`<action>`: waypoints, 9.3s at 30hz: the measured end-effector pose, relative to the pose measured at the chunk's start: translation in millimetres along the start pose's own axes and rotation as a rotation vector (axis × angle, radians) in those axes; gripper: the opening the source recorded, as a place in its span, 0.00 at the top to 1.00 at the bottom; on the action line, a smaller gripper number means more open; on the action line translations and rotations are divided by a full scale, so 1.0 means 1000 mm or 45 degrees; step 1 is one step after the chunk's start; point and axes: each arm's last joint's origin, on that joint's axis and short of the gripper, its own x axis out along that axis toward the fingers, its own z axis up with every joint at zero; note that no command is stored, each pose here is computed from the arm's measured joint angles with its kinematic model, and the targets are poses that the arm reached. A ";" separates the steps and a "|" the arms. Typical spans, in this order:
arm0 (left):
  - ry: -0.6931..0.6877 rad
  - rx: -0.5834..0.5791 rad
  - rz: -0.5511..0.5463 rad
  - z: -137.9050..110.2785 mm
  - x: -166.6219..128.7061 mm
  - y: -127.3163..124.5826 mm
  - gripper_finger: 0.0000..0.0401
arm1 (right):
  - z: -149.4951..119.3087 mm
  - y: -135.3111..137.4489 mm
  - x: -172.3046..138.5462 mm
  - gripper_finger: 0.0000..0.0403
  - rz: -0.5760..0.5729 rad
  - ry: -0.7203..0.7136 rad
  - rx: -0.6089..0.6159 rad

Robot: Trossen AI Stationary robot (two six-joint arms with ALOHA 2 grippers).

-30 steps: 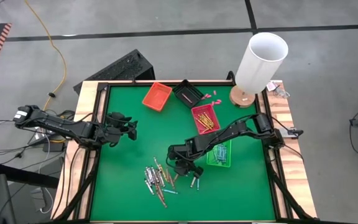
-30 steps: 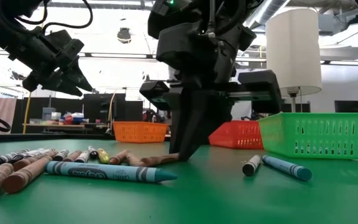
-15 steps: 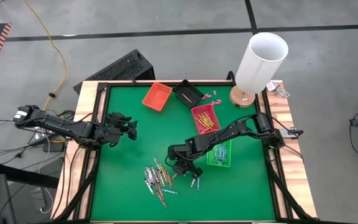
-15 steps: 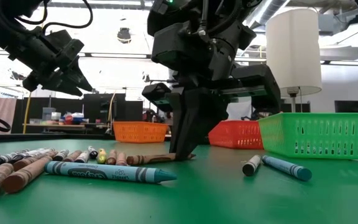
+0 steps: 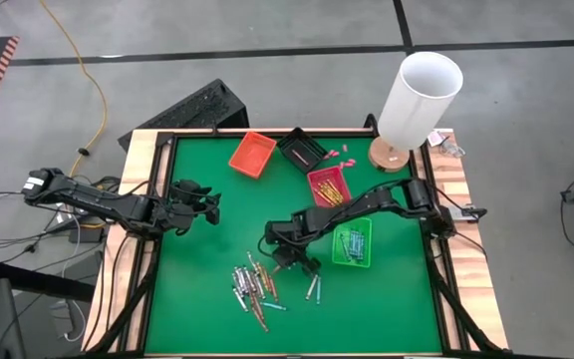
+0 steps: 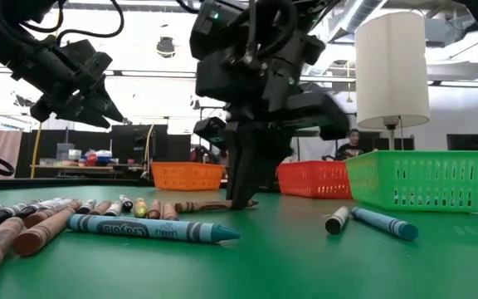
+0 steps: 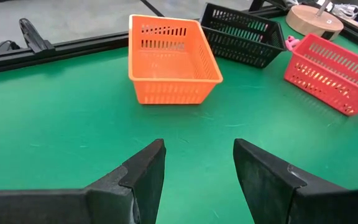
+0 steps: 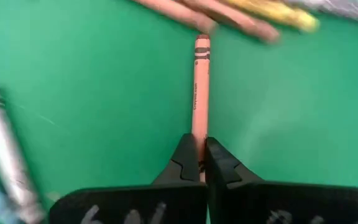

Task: Sort crayons
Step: Put the brown crayon into the black bin

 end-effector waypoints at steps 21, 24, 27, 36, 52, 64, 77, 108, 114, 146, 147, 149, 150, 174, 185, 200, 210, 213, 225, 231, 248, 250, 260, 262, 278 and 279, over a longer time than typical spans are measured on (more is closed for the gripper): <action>0.000 0.000 0.000 0.000 0.000 0.000 0.55 | -0.006 -0.042 -0.038 0.99 -0.096 0.075 0.128; 0.000 0.000 0.000 0.000 0.000 0.000 0.55 | -0.008 -0.054 -0.048 0.99 -0.161 0.092 0.186; -0.001 0.000 0.001 0.000 0.000 0.000 0.55 | -0.012 -0.064 -0.057 0.99 -0.186 0.096 0.246; -0.001 0.004 0.001 0.000 0.000 0.000 0.55 | -0.039 -0.102 -0.083 0.99 -0.269 0.091 0.546; -0.004 0.006 0.006 0.000 0.000 0.000 0.55 | -0.098 -0.147 -0.111 0.99 -0.483 0.166 0.899; -0.004 0.007 0.006 0.000 0.000 0.000 0.55 | -0.127 -0.165 -0.134 0.99 -0.624 0.193 0.979; -0.008 0.006 0.011 0.000 0.000 0.000 0.55 | -0.160 -0.181 -0.178 0.99 -0.788 0.061 1.259; -0.022 0.003 0.025 0.000 0.000 0.001 0.55 | -0.174 -0.186 -0.181 0.99 -0.887 0.028 1.507; -0.022 0.003 0.025 0.000 0.000 0.001 0.55 | -0.186 -0.180 -0.164 0.99 -0.846 0.095 1.552; -0.023 -0.007 0.025 0.000 0.000 0.001 0.55 | -0.189 -0.176 -0.129 0.99 -0.799 0.101 1.595; -0.023 -0.007 0.025 0.000 0.000 0.001 0.55 | -0.188 -0.175 -0.129 0.99 -0.795 0.108 1.596; -0.023 -0.007 0.025 0.000 0.000 0.001 0.55 | -0.188 -0.176 -0.129 0.99 -0.800 0.098 1.594; -0.023 -0.007 0.025 0.000 0.000 0.001 0.55 | -0.188 -0.176 -0.129 0.99 -0.800 0.100 1.595; -0.024 -0.009 0.024 0.000 0.000 0.001 0.55 | -0.187 -0.176 -0.129 0.99 -0.799 0.088 1.596; -0.029 -0.010 0.028 0.001 0.000 0.001 0.55 | -0.187 -0.181 -0.116 0.99 -0.776 0.071 1.587; -0.029 -0.010 0.028 0.001 0.000 0.001 0.55 | -0.197 -0.180 -0.104 0.92 -0.741 0.136 1.644; -0.029 -0.031 0.027 0.001 0.000 0.001 0.55 | -0.197 -0.179 -0.104 0.88 -0.728 0.147 1.640; -0.029 -0.031 0.028 0.001 0.000 0.001 0.55 | -0.197 -0.179 -0.104 0.88 -0.724 0.148 1.634; -0.028 -0.021 0.027 0.001 0.000 0.001 0.55 | -0.193 -0.179 -0.110 0.88 -0.728 0.152 1.498; -0.028 -0.020 0.028 0.001 0.000 0.001 0.55 | -0.184 -0.179 -0.132 0.88 -0.793 0.061 1.473; -0.027 -0.020 0.027 0.000 0.000 0.001 0.55 | -0.135 -0.169 -0.205 0.88 -1.023 -0.324 1.097; -0.027 -0.020 0.027 0.000 0.000 0.001 0.55 | -0.127 -0.169 -0.209 0.88 -0.979 -0.421 0.992; -0.025 -0.016 0.029 0.000 0.000 0.001 0.55 | -0.111 -0.172 -0.215 0.88 -0.905 -0.660 0.757; -0.023 -0.011 0.031 0.000 0.000 0.001 0.55 | -0.117 -0.168 -0.215 0.88 -0.908 -0.653 0.764; -0.058 -0.033 0.058 0.002 0.001 0.002 0.55 | -0.164 -0.063 -0.214 0.88 -1.142 -1.088 0.649; -0.058 -0.044 0.058 0.001 0.001 0.002 0.55 | -0.166 -0.061 -0.209 0.88 -1.129 -1.069 0.651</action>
